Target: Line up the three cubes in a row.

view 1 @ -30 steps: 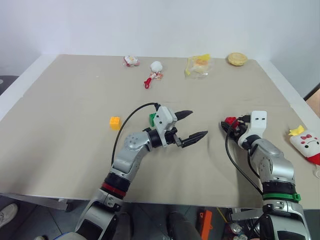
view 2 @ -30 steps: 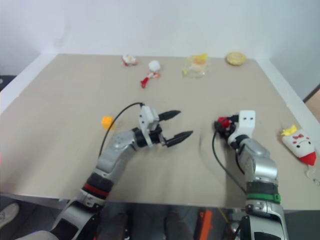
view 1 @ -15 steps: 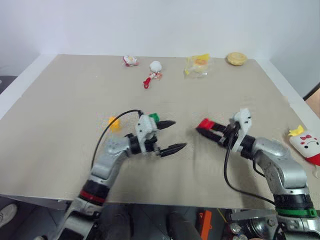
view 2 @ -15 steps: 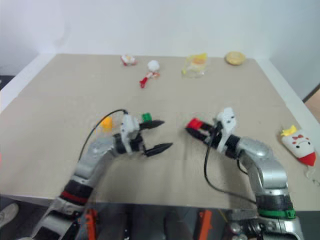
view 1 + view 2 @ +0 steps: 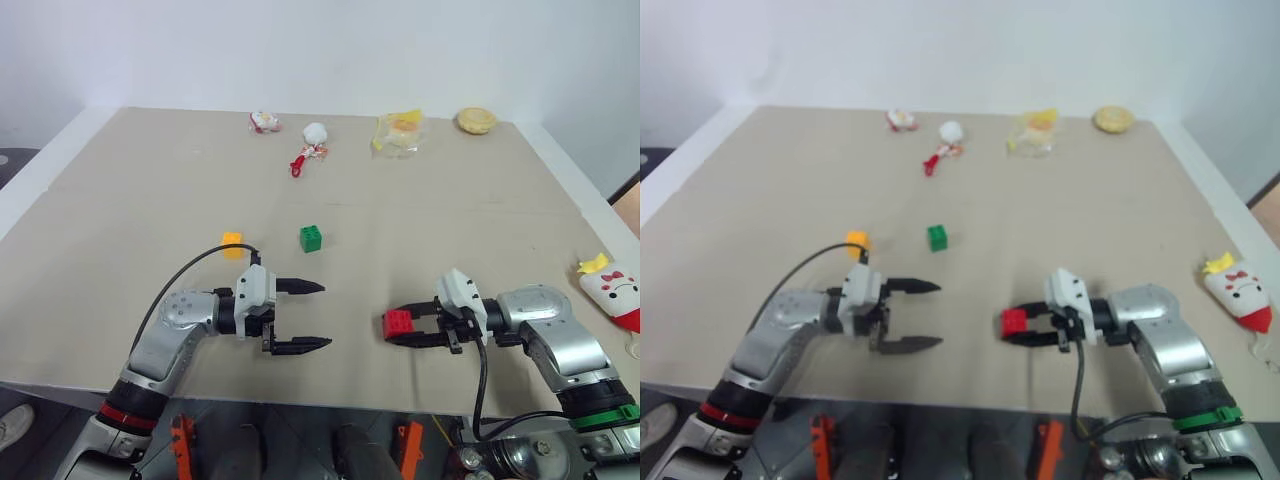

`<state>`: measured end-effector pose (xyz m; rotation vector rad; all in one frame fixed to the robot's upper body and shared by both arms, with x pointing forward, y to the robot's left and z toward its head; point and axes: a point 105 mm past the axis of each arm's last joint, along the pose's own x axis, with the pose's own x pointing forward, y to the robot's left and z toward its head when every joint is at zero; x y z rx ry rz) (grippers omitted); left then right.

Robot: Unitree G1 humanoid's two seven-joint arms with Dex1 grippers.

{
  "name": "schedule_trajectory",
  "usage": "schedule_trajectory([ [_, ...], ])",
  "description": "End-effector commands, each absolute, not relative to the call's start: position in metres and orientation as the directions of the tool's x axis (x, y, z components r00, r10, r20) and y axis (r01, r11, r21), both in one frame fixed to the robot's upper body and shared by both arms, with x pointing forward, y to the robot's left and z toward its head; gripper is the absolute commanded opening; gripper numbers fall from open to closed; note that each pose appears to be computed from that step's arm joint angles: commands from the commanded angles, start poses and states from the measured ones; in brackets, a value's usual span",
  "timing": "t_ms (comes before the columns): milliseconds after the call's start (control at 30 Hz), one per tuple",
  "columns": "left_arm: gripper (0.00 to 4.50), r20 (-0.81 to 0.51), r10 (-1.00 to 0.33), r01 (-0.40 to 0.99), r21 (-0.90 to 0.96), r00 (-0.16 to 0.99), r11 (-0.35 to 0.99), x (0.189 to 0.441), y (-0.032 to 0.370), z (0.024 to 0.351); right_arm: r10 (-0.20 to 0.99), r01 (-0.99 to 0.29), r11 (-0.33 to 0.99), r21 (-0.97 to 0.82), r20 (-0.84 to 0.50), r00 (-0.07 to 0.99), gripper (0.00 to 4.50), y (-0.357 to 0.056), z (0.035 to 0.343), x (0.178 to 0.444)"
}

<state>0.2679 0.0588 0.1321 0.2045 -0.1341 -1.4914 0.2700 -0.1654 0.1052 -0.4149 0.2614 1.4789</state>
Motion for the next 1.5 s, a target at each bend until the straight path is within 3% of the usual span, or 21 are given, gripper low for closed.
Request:
schedule_trajectory([
  [33,4.50,-0.018,-0.998,0.965,0.254,0.066,0.059,0.262,0.059,0.142,0.893,-0.991,-0.005,-0.132,-0.446,0.054,1.27,-0.171,0.107,0.272],
  [233,4.50,-0.028,-0.997,0.965,0.254,0.069,0.059,0.259,0.061,0.142,0.885,-0.992,-0.020,-0.127,-0.464,0.042,1.27,-0.174,0.103,0.277],
  [300,4.50,-0.026,-0.997,0.965,0.253,0.076,0.067,0.260,0.061,0.143,0.889,-0.991,-0.020,-0.130,-0.457,0.042,2.31,-0.173,0.105,0.277],
  [500,4.50,0.030,-0.986,0.962,0.214,0.165,0.168,0.269,0.059,0.147,0.915,-0.993,-0.022,-0.117,-0.402,0.027,4.39,-0.167,0.122,0.271],
  [533,4.50,0.057,-0.977,0.958,0.194,0.203,0.211,0.273,0.059,0.149,0.923,-0.993,-0.022,-0.118,-0.384,0.025,4.48,-0.165,0.128,0.269],
  [733,4.50,0.190,-0.825,0.823,0.115,0.532,0.556,0.308,0.055,0.162,0.987,-0.980,0.086,-0.177,-0.121,0.108,4.48,-0.139,0.202,0.272],
  [900,4.50,0.206,-0.593,0.590,0.084,0.778,0.803,0.352,0.070,0.163,0.952,-0.923,0.288,-0.257,-0.025,0.304,4.48,-0.120,0.225,0.297],
  [1133,4.50,0.161,-0.471,0.471,0.043,0.867,0.881,0.382,0.057,0.148,0.913,-0.874,0.401,-0.274,0.042,0.406,4.48,-0.111,0.233,0.314],
  [1500,4.50,0.111,-0.525,0.522,0.055,0.844,0.851,0.392,0.027,0.130,0.887,-0.838,0.460,-0.293,0.122,0.445,4.48,-0.105,0.251,0.318],
])
